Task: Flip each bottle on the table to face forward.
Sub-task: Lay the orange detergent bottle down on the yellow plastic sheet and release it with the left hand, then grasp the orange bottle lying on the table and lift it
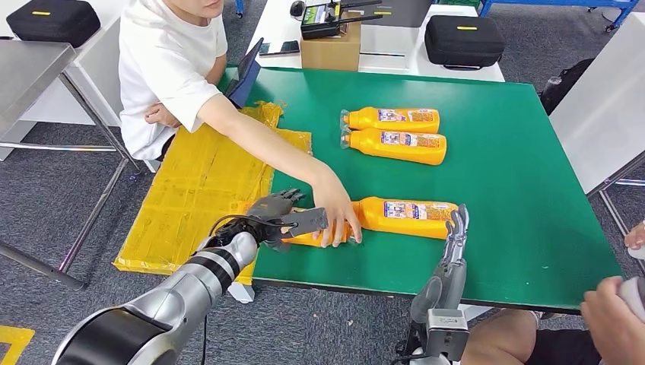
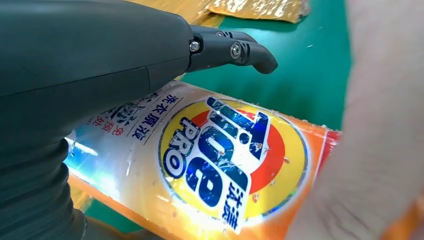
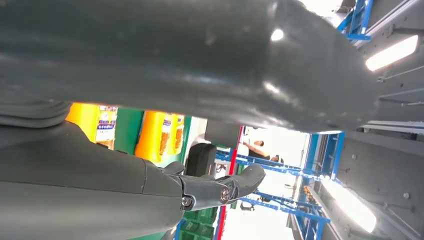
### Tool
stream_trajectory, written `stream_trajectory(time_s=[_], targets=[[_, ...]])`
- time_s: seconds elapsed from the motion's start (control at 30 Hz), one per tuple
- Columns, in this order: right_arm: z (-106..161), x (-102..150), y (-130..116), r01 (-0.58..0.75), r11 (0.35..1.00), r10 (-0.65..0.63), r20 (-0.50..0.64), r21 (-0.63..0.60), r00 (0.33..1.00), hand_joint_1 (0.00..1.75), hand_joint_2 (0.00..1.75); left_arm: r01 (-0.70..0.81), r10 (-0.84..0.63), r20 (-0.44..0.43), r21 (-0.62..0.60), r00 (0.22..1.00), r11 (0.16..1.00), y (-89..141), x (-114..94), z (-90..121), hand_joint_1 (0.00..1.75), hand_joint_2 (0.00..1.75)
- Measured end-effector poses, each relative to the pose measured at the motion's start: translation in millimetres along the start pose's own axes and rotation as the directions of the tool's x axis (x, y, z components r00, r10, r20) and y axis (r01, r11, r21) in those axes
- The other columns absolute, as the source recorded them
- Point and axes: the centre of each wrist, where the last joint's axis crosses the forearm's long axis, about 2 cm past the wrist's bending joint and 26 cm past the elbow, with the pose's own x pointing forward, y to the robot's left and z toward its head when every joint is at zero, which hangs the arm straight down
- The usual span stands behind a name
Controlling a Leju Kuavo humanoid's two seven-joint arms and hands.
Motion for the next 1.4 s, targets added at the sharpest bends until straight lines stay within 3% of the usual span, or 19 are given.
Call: stream_trajectory(time_s=[0.13,0.27,0.33,0.53,0.67,0.7,0.8,0.97,1.4], targets=[[1.0,-0.6,-2.1,-0.015,1.000,0.015,-0.006,-0.025,1.000,0.00,0.00,-0.167,0.156,0.202,0.039,0.967,0.985,-14.1,1.6,6.0,0.00,1.75],[6.3,0.5,-6.7,-0.044,0.997,0.043,-0.018,-0.064,0.999,0.00,0.00,-0.473,0.404,0.415,0.074,0.815,0.878,-38.5,11.8,27.9,0.00,1.75],[11.1,1.9,-9.8,-0.065,0.995,0.063,-0.024,-0.080,0.998,0.00,0.00,-0.588,0.462,0.496,0.129,0.735,0.798,-44.1,18.7,45.8,0.00,1.75],[24.4,7.0,-18.1,-0.127,0.985,0.124,-0.036,-0.115,0.992,0.00,0.00,-0.738,0.342,0.748,0.280,0.569,0.614,-37.0,50.5,107.4,0.00,1.75],[28.2,9.5,-19.6,-0.169,0.979,0.168,-0.020,-0.112,0.986,0.00,0.00,-0.852,0.240,0.891,0.243,0.385,0.464,-28.3,74.1,142.1,0.00,1.75],[28.5,9.7,-19.6,-0.189,0.977,0.189,-0.008,-0.096,0.982,0.00,0.44,-0.884,0.233,0.919,0.199,0.319,0.422,-25.9,79.8,149.7,0.00,1.75],[32.5,6.3,-20.8,-0.282,0.959,0.282,0.013,0.012,0.959,0.00,1.75,-0.941,0.207,0.965,0.085,0.160,0.328,-21.4,91.1,168.8,0.00,1.75],[40.1,-13.0,-36.6,-0.493,0.848,0.491,0.061,0.195,0.869,0.00,1.75,-0.961,0.157,0.985,0.026,0.072,0.274,-15.3,94.3,187.3,0.00,1.75],[10.0,-55.0,-92.5,-0.751,0.572,0.754,0.148,0.331,0.640,0.00,1.75,-0.959,0.151,0.989,-0.050,-0.008,0.278,-11.7,97.6,198.5,0.00,1.75]])
